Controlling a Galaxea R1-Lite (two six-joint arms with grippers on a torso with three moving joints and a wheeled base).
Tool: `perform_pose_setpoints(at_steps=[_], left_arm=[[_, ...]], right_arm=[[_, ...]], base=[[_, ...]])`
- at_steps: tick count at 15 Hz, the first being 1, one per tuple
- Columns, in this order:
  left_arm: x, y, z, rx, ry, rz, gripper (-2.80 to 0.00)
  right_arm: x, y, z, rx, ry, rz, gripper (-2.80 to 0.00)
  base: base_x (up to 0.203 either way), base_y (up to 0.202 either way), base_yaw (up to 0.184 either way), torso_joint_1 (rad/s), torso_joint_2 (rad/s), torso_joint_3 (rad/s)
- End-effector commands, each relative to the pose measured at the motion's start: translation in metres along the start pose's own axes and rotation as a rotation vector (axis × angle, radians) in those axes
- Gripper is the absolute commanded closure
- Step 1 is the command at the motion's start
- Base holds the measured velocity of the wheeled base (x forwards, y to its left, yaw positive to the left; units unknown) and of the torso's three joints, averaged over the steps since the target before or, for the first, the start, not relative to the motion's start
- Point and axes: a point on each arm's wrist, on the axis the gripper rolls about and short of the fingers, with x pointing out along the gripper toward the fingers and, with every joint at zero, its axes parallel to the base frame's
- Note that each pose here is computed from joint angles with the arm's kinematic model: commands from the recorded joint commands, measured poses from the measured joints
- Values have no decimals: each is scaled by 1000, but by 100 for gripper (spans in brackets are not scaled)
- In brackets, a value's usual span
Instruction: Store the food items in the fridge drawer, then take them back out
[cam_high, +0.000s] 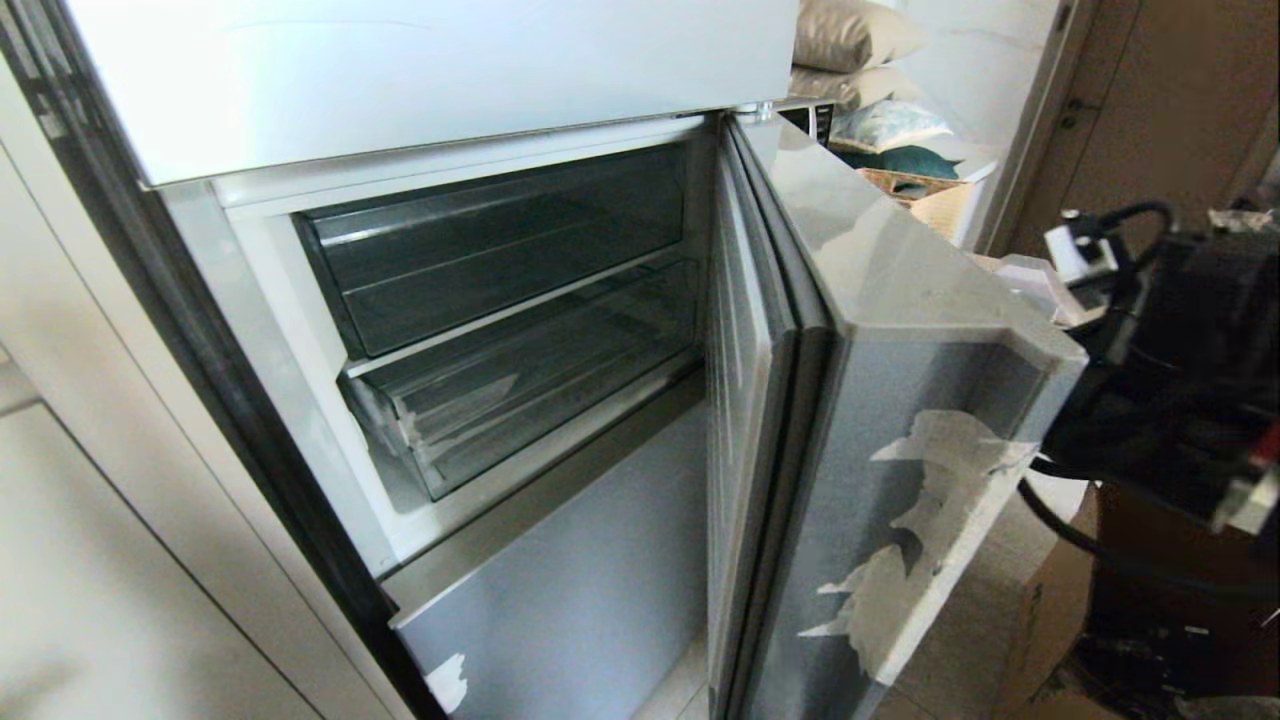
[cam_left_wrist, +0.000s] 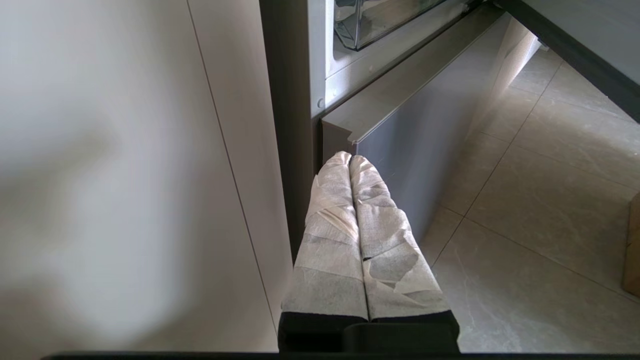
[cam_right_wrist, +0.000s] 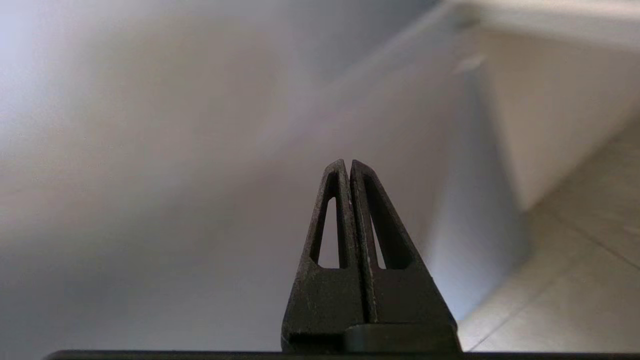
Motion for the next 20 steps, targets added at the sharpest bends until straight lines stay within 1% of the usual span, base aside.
perform_pose_setpoints(at_steps=[1, 3, 5, 7, 10, 12, 14, 16, 19, 20], left_arm=[[0, 0, 0, 0, 0, 0, 0], [0, 0, 0, 0, 0, 1, 0], [0, 0, 0, 0, 0, 0, 0], [0, 0, 0, 0, 0, 1, 0], [0, 0, 0, 0, 0, 0, 0], [0, 0, 0, 0, 0, 0, 0], [0, 0, 0, 0, 0, 0, 0], [0, 0, 0, 0, 0, 1, 0], [0, 0, 0, 0, 0, 1, 0], [0, 0, 0, 0, 0, 1, 0]], right_arm=[[45, 7, -29, -25, 87, 19, 0], [73, 25, -41, -64, 97, 79, 0], [96, 42, -53, -81, 104, 127, 0], [117, 55, -64, -82, 98, 167, 0], [140, 73, -74, -70, 66, 297, 0], [140, 77, -74, -69, 61, 316, 0], [140, 81, -68, -66, 39, 333, 0], [138, 85, -62, -59, -2, 399, 0], [142, 88, -63, -59, -1, 438, 0], [143, 88, -64, -61, -6, 439, 0]], base=[[0, 0, 0, 0, 0, 0], [0, 0, 0, 0, 0, 0], [0, 0, 0, 0, 0, 0], [0, 0, 0, 0, 0, 0], [0, 0, 0, 0, 0, 0], [0, 0, 0, 0, 0, 0], [0, 0, 0, 0, 0, 0], [0, 0, 0, 0, 0, 0], [0, 0, 0, 0, 0, 0], [0, 0, 0, 0, 0, 0]])
